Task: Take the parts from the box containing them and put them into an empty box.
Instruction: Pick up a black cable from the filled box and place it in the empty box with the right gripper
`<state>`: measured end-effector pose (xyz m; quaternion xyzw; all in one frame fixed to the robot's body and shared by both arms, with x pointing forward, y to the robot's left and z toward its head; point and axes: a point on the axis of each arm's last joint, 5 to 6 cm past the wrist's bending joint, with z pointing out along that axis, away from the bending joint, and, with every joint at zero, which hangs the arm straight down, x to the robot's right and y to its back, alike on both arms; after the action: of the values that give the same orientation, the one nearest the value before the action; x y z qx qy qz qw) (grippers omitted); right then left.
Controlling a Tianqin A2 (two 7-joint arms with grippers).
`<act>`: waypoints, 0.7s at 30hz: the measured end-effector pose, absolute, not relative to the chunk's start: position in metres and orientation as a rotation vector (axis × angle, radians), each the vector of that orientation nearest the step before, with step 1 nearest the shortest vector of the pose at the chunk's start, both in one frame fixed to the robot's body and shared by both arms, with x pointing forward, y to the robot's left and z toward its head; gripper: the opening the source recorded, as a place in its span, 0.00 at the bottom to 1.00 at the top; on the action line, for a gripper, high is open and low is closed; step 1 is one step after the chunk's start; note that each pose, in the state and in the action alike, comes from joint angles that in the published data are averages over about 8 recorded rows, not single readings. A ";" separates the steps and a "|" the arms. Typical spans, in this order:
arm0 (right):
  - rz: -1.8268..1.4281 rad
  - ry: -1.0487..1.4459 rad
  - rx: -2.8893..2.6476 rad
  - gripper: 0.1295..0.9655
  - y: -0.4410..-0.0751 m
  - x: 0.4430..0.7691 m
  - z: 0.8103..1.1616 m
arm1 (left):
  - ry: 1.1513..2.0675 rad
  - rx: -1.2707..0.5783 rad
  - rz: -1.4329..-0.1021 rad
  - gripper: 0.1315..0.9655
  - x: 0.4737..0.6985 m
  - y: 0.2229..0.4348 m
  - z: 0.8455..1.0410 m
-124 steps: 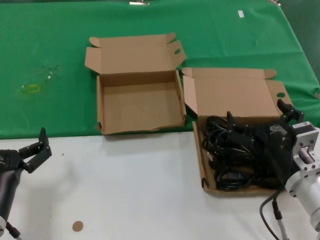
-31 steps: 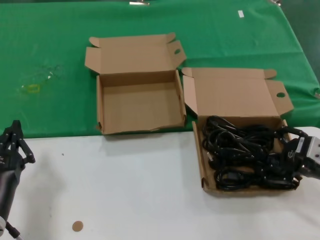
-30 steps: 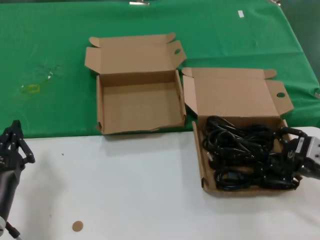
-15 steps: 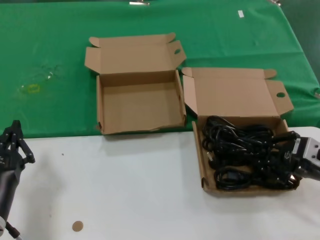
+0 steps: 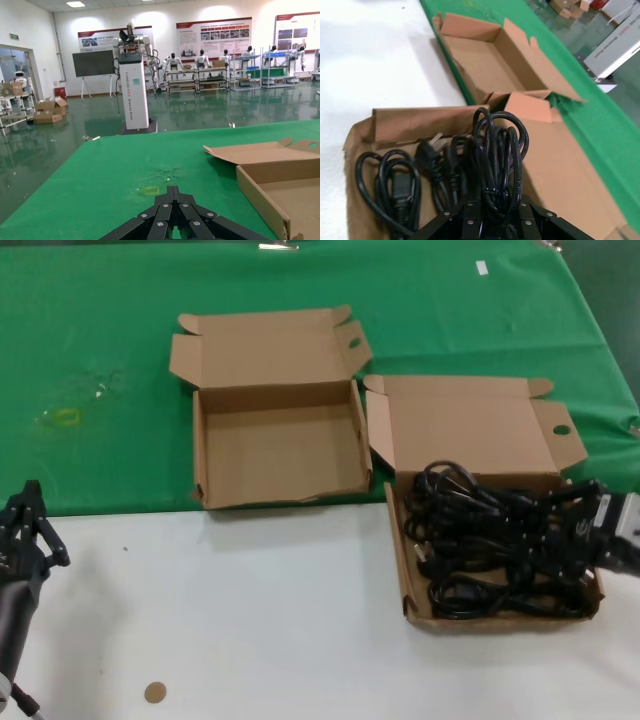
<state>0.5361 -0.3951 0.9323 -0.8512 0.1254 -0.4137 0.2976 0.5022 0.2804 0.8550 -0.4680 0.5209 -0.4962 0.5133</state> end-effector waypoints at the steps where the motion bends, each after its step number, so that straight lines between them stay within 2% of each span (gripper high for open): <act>1: -1.108 0.330 -2.259 0.14 -0.395 0.536 0.935 | 1.253 -1.125 -1.193 0.01 0.502 0.280 0.855; 12: -1.180 0.257 -2.227 0.14 -0.382 0.549 0.964 | 1.253 -1.125 -1.193 0.01 0.502 0.280 0.855; 21: -1.201 0.153 -2.195 0.13 -0.343 0.583 0.982 | 1.253 -1.125 -1.193 0.01 0.502 0.280 0.855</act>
<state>0.5828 -0.3429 0.9816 -0.8318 0.0579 -0.4553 0.3121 0.5022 0.2804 0.8550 -0.4679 0.5210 -0.4961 0.5133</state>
